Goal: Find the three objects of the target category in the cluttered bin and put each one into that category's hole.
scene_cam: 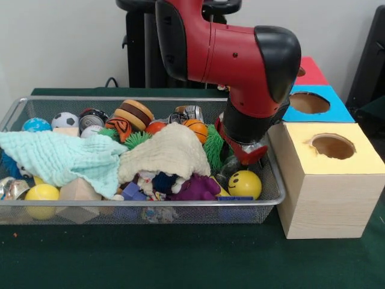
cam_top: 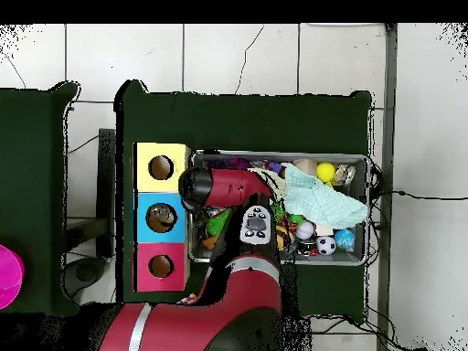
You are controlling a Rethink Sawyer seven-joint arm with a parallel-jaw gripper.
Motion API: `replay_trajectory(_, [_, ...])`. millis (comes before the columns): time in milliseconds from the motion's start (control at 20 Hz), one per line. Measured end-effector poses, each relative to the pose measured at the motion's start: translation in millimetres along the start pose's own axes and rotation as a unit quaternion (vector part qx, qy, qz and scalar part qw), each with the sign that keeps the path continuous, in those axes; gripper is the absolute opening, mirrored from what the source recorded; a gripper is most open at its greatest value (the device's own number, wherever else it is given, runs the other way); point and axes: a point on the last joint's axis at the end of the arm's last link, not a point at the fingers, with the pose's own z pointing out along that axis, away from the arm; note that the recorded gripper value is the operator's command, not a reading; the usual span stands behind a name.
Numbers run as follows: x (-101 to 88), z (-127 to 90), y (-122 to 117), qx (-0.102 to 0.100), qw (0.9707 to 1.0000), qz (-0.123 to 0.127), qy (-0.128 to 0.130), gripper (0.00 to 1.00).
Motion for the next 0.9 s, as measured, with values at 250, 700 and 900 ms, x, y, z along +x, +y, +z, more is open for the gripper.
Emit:
replay_trajectory(250, [2.6,-4.3,-3.6,0.068,0.9951,-0.034,-0.063,1.0])
replay_trajectory(700, [4.7,-23.4,-6.0,0.134,0.9828,-0.051,-0.116,1.0])
replay_trajectory(900, [2.5,-17.1,-8.6,0.138,0.9829,-0.048,-0.112,1.0])
